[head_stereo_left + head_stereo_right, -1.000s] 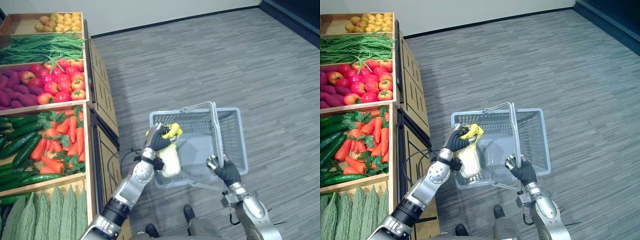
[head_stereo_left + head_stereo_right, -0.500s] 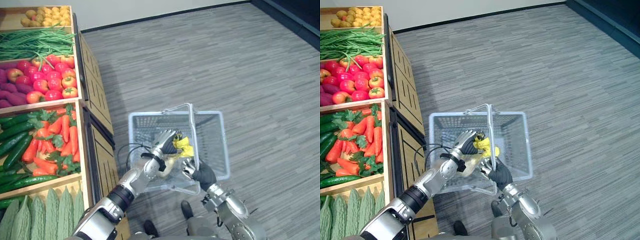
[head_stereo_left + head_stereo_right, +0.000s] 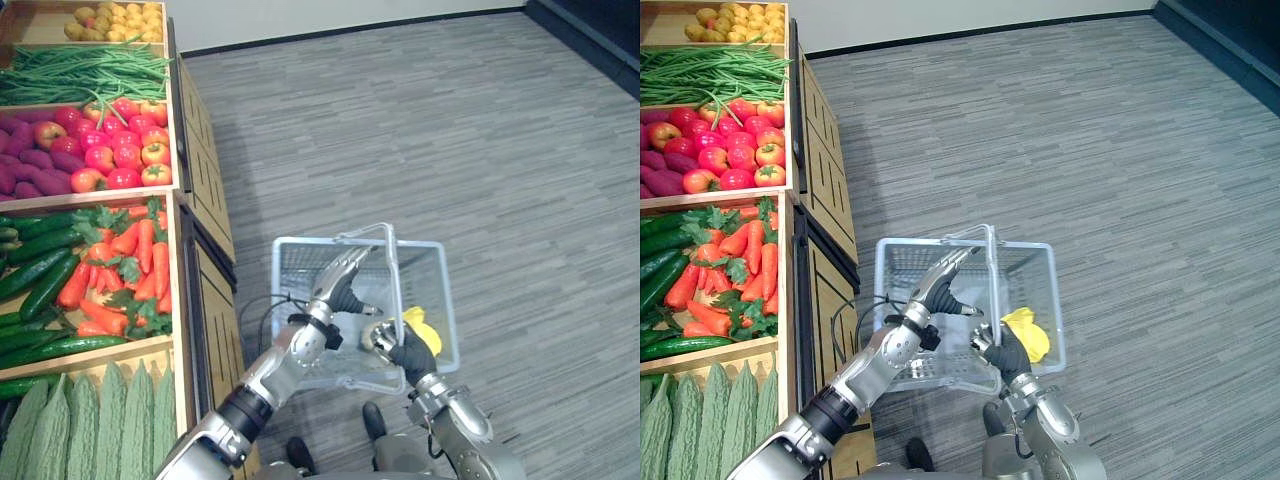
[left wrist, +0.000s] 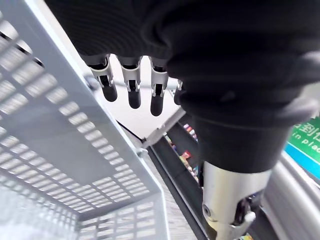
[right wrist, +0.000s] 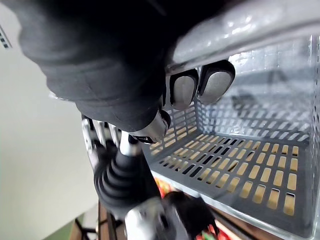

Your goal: Pick vegetable in the basket

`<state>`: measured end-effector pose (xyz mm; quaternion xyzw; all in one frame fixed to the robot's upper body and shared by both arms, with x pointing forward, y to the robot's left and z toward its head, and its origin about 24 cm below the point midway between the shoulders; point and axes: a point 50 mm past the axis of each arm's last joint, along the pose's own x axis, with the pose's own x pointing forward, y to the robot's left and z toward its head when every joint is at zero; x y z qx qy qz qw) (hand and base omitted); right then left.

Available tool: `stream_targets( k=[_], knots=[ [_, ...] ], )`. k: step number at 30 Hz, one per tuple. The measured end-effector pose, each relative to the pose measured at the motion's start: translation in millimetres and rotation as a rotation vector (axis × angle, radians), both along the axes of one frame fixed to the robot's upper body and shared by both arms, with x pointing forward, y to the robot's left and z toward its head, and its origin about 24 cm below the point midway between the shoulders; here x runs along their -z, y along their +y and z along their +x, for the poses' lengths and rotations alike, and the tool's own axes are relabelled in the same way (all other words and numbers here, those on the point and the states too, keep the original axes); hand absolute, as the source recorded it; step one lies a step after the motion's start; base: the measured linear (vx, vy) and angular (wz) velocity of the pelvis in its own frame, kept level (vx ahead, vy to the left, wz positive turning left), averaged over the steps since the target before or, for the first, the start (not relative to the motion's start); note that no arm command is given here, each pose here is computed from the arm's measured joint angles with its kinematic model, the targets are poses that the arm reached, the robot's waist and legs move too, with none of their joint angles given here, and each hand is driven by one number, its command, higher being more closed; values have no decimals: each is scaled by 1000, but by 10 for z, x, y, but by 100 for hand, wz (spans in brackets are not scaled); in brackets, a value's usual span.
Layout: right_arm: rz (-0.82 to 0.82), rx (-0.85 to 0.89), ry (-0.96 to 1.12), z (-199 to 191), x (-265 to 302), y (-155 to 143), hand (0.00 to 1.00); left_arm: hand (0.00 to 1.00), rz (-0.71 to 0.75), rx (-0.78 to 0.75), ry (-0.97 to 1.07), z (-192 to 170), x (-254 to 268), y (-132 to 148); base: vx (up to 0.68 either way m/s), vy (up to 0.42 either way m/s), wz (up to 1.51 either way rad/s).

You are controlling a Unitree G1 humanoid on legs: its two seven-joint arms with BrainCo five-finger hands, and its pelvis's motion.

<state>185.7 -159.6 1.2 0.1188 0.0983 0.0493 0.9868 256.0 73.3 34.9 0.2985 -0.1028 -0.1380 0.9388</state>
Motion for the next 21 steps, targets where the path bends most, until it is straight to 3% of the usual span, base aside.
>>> stream_targets(
  k=[8,14,21],
  knots=[
    [-170,206,-12,-39,-60,-510,100,0,-289,-166,88,-200,-13,467,-5,-20,5],
    [-300,300,19,-152,-40,-712,100,0,-465,-367,201,-440,226,774,-20,-28,1],
    [-430,345,173,-328,250,-811,100,0,-508,-565,206,-630,323,1049,-7,-4,-3]
  ],
)
